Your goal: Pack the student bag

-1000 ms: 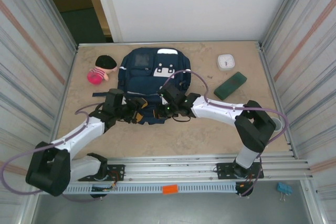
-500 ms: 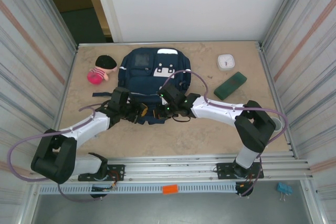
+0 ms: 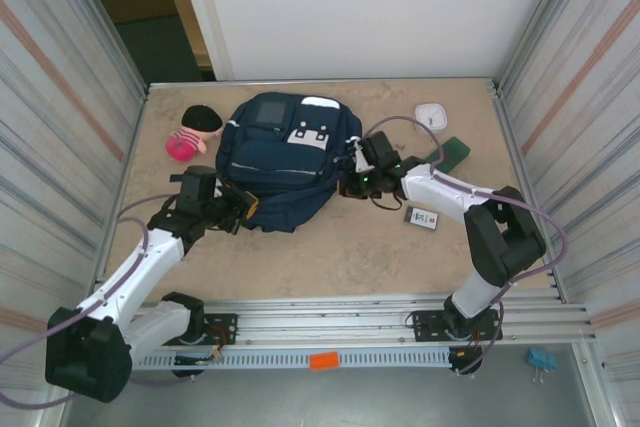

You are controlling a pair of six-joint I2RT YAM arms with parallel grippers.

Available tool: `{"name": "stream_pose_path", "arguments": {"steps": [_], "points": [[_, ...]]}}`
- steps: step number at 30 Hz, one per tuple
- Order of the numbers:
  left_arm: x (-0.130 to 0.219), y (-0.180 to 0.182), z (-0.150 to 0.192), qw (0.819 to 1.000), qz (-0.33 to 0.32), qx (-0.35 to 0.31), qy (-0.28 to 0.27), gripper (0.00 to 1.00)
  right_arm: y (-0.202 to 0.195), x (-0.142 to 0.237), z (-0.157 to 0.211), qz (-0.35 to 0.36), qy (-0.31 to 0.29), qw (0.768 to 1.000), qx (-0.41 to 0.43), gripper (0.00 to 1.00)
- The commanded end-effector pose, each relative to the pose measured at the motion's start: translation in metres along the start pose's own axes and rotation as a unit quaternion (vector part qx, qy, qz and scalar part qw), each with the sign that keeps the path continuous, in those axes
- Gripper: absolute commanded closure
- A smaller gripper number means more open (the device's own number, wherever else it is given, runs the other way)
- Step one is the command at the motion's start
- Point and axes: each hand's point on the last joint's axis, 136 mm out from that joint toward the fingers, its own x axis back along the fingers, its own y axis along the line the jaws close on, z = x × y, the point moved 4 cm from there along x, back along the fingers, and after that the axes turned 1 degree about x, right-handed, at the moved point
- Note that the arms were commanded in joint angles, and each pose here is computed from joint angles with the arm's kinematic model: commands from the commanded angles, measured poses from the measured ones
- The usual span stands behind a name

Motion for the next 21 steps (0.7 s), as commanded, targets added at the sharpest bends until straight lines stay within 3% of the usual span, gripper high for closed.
{"name": "stream_pose_path", "arguments": {"steps": [1, 10, 21], "points": [[0.015, 0.003, 0.004, 1.000, -0.009, -0.010, 0.002, 1.00, -0.031, 0.003, -0.017, 0.032, -0.007, 0.999, 0.003, 1.00], [0.031, 0.007, 0.020, 1.000, -0.001, -0.001, 0.029, 1.00, -0.078, -0.005, -0.069, 0.059, -0.053, 0.995, -0.061, 1.00], [0.032, 0.029, 0.030, 0.999, -0.007, 0.022, 0.028, 1.00, -0.083, -0.004, -0.088, 0.060, -0.073, 0.994, -0.060, 1.00]]}}
